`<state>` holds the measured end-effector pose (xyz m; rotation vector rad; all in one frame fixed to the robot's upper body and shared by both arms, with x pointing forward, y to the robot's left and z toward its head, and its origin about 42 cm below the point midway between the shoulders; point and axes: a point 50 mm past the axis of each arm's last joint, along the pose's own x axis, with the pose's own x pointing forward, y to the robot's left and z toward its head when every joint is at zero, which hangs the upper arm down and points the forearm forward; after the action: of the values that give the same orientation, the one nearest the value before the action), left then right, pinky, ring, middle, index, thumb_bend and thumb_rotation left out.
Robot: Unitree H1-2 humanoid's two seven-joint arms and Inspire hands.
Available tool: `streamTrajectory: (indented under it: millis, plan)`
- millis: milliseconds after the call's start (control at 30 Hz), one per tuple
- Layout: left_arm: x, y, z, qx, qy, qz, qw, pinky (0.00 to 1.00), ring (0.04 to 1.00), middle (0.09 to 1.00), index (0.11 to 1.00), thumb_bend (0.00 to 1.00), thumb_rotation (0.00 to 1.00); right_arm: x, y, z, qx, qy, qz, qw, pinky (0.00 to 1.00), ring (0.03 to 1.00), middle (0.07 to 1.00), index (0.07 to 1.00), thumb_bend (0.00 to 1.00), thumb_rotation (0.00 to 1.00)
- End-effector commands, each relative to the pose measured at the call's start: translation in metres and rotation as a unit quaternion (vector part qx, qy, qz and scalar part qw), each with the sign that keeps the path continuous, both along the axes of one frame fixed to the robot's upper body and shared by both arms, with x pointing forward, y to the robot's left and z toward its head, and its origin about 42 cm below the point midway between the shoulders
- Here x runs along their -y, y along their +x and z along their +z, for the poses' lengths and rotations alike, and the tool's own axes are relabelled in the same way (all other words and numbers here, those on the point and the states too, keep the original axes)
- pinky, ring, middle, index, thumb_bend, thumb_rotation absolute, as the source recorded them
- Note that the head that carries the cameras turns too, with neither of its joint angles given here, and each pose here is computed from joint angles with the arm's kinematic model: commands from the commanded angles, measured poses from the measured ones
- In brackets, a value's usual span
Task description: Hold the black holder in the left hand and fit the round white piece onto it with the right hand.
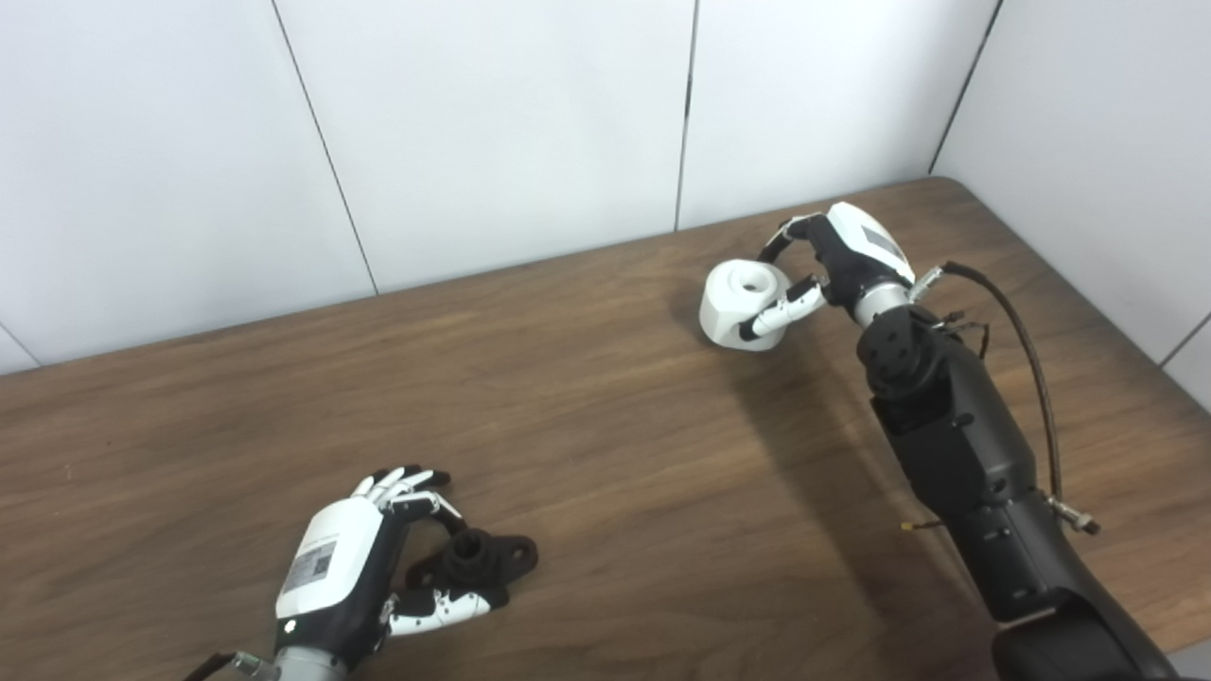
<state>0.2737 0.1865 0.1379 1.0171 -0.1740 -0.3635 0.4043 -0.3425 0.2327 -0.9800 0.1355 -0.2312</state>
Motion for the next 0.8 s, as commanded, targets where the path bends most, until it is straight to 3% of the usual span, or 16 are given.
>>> streamTrajectory:
  millis: [0,433,767]
  plan:
    - [-0.012,0.003,-0.007,-0.008,0.03,0.019,0.999,0.96,0.918,0.845,0.485,0.52,0.05,0.006,0.005,0.022,0.05,-0.021,0.001,0.999,0.86,0.904,0.818,0.484,0.53,0.14]
    - [-0.008,0.003,-0.006,-0.01,0.027,0.02,0.999,0.97,0.926,0.846,0.485,0.52,0.05,0.004,-0.003,0.033,0.083,-0.037,0.024,0.996,0.85,0.89,0.793,0.482,0.52,0.14]
    - [0.005,0.001,-0.008,-0.016,0.025,0.017,0.999,1.0,0.94,0.855,0.485,0.52,0.05,-0.025,-0.038,0.077,0.107,-0.064,0.109,0.986,0.83,0.884,0.798,0.483,0.53,0.14]
